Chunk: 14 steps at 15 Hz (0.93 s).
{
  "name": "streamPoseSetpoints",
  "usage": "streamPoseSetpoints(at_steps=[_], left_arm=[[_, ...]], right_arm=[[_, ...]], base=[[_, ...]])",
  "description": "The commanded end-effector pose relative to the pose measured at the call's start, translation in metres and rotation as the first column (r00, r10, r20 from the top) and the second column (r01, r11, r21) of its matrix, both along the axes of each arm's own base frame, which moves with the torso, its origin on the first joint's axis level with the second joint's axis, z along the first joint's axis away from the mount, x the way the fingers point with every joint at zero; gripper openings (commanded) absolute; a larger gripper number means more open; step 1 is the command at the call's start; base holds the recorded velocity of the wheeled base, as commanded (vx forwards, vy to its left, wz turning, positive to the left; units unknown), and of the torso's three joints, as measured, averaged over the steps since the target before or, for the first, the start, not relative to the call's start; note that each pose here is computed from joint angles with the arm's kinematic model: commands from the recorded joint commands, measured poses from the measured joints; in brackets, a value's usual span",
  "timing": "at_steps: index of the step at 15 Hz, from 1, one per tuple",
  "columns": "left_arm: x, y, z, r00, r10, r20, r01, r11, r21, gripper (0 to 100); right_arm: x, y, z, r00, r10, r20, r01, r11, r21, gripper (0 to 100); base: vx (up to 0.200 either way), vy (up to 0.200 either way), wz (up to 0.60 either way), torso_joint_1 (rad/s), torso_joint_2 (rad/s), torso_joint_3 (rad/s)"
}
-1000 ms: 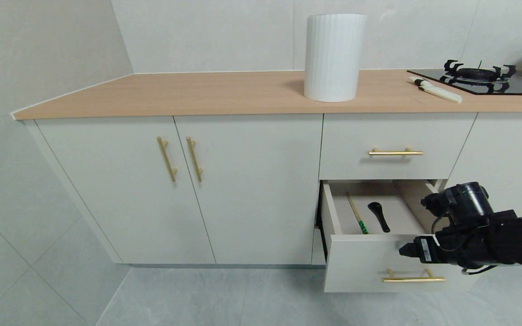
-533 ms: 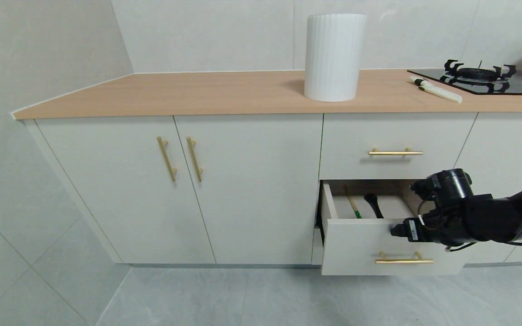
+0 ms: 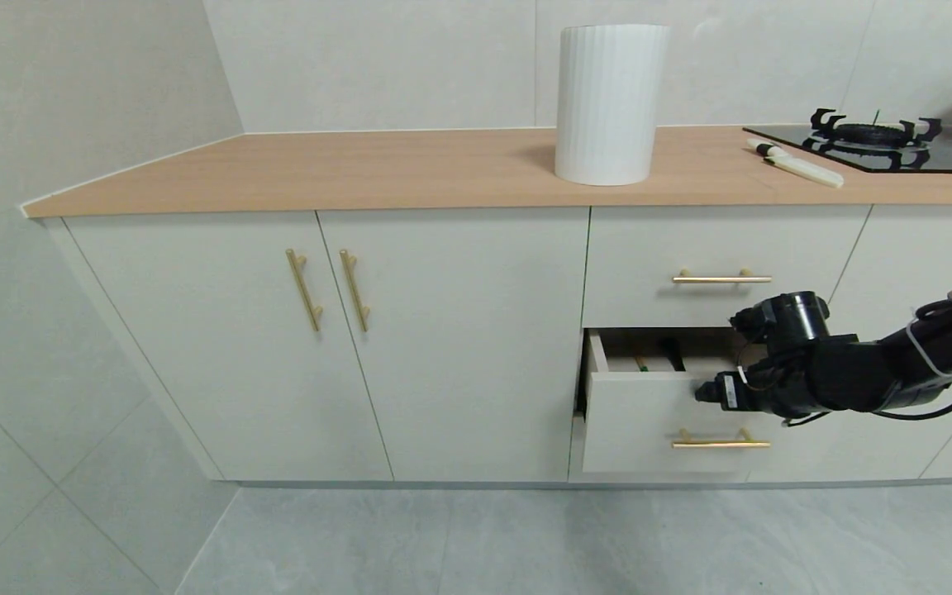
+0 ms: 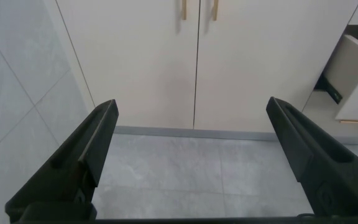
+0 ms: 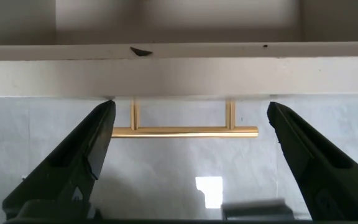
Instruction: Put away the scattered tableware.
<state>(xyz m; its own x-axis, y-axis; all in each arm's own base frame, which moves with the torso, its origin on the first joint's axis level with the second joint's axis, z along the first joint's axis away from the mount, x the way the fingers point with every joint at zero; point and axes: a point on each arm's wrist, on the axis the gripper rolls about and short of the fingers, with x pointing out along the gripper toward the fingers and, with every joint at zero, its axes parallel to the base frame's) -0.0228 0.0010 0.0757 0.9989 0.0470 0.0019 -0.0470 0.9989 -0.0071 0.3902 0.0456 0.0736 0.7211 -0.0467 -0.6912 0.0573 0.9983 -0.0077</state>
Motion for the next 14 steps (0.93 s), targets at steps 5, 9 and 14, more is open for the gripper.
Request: streamPoseSetpoints(at_steps=[5,9,14], left_arm=[[0.0,0.0,0.0,1.0,0.001,0.0,-0.001,1.0,-0.001,100],[0.0,0.0,0.0,1.0,0.001,0.001,-0.001,1.0,-0.001,100],[0.0,0.0,0.0,1.0,0.001,0.001,-0.001,1.0,-0.001,100]], right_arm=[[0.036,0.002,-0.003,0.998,0.013,0.062,-0.012,1.0,-0.014,100],[0.053,0.003,-0.004,0.995,0.007,0.095,-0.006,1.0,-0.01,100],[0.068,0.005,-0.01,0.976,-0.008,0.218,0.009,1.0,-0.003,100]], base=[[0.0,0.0,0.0,0.0,0.0,0.0],[0.0,0.0,0.0,0.0,0.0,0.0],[0.0,0.0,0.0,0.0,0.0,0.0]])
